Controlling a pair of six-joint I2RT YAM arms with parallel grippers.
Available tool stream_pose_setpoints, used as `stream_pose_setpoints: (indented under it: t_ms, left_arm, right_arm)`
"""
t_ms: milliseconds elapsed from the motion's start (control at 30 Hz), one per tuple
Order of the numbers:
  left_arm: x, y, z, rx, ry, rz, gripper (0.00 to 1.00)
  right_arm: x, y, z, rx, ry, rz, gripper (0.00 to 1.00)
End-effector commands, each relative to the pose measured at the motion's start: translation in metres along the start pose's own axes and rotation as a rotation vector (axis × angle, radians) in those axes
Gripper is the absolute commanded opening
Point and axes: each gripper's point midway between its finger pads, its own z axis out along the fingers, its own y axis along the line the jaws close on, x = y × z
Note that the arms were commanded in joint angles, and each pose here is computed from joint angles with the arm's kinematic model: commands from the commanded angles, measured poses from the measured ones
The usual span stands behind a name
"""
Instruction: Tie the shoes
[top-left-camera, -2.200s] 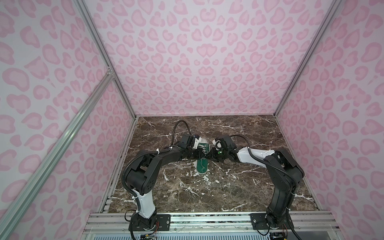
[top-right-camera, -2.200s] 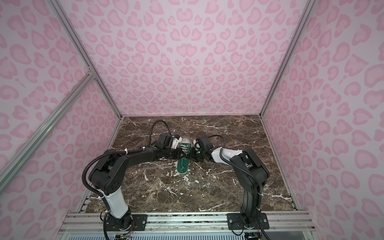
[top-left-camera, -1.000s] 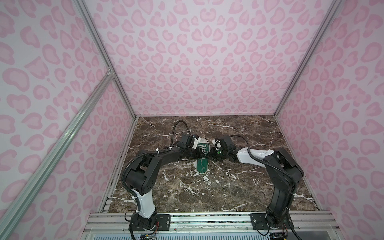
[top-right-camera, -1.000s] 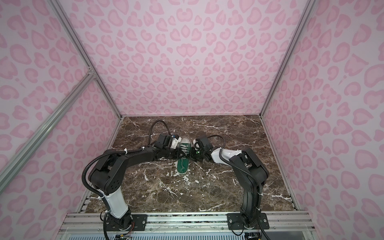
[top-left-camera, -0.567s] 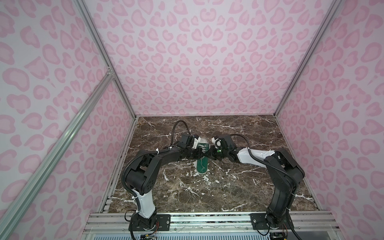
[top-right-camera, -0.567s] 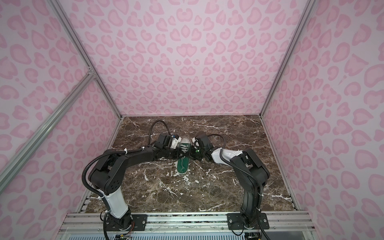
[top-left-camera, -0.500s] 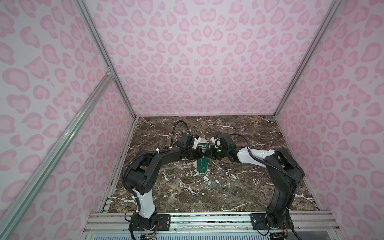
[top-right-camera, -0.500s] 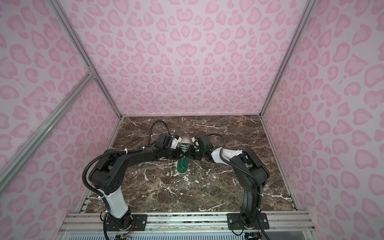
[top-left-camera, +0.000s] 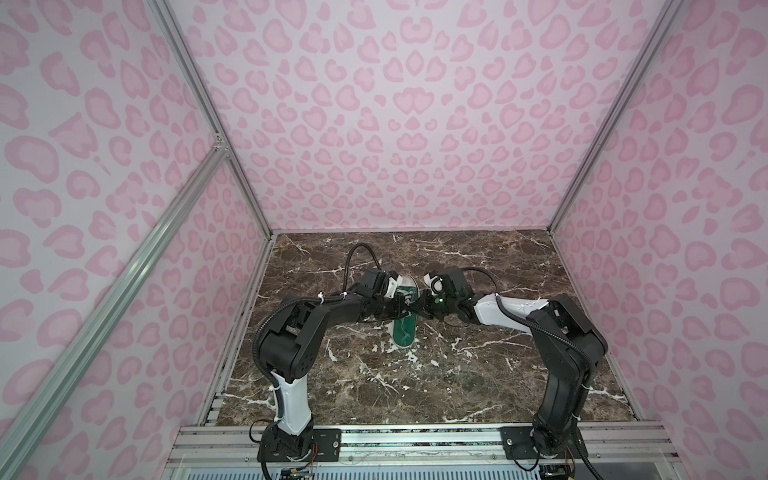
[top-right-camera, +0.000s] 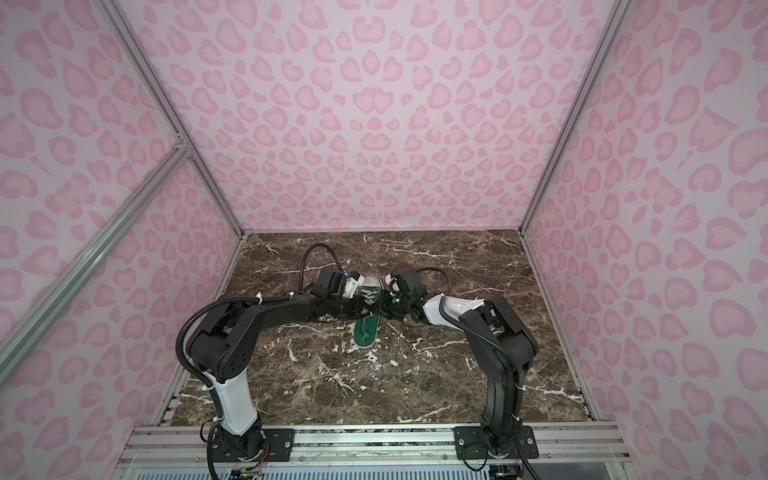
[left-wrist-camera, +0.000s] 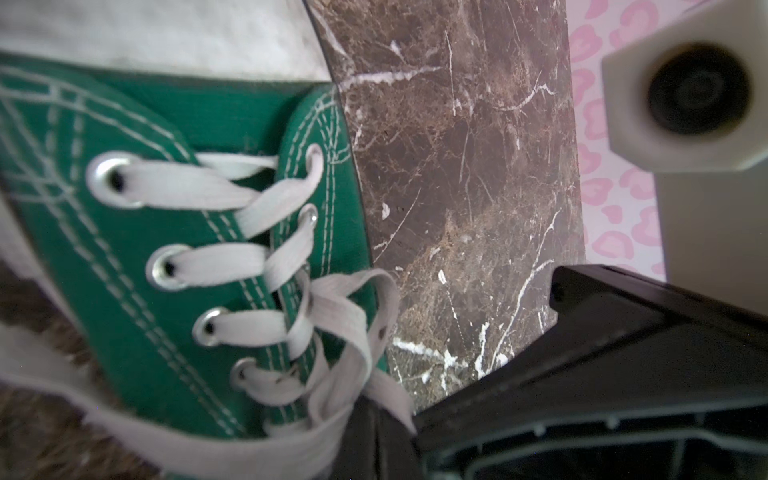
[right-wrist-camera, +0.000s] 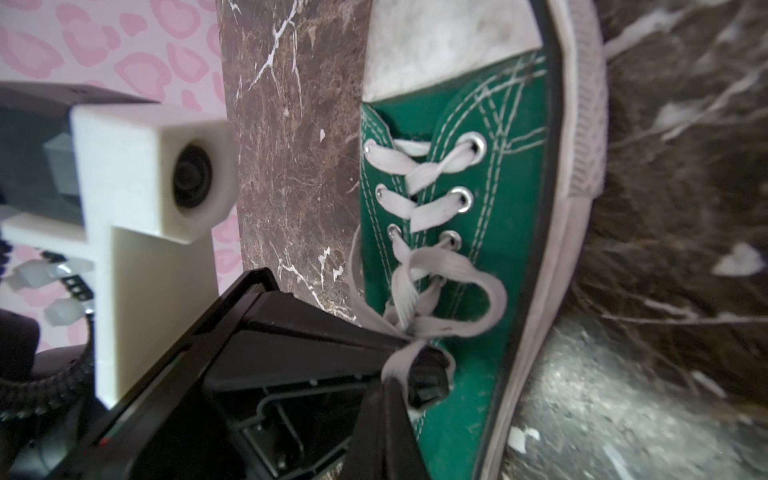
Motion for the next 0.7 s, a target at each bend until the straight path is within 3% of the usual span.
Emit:
stream_pose_setpoints:
  t_ms: [0,200,267,500,667]
  left_arm:
    - [-0.005,-0.016,0.001,0.080,-0.004,0.019,0.06]
    - [-0.006,-0.018,0.003,0.109,-0.008,0.005,0.06]
    - [-0.007,-0.020,0.004,0.121,-0.010,0.002,0.06]
    - [-0.010,-0.023,0.005,0.147,-0.017,0.002,0.06]
    - [-0.010,-0.021,0.003,0.137,-0.016,0.000,0.05]
  right_arm:
    - [0.002,0.001,0.001,-0.003,0.011,-0.029,0.05]
    - [-0.001,0.003,-0.006,0.009,0.003,-0.045,0.25]
    - [-0.002,0.002,-0.011,0.015,-0.009,-0.050,0.27]
    - [-0.005,-0.011,-0.028,0.029,-0.050,-0.052,0.30]
    - [-0.005,-0.022,-0.036,0.054,-0.119,-0.123,0.23]
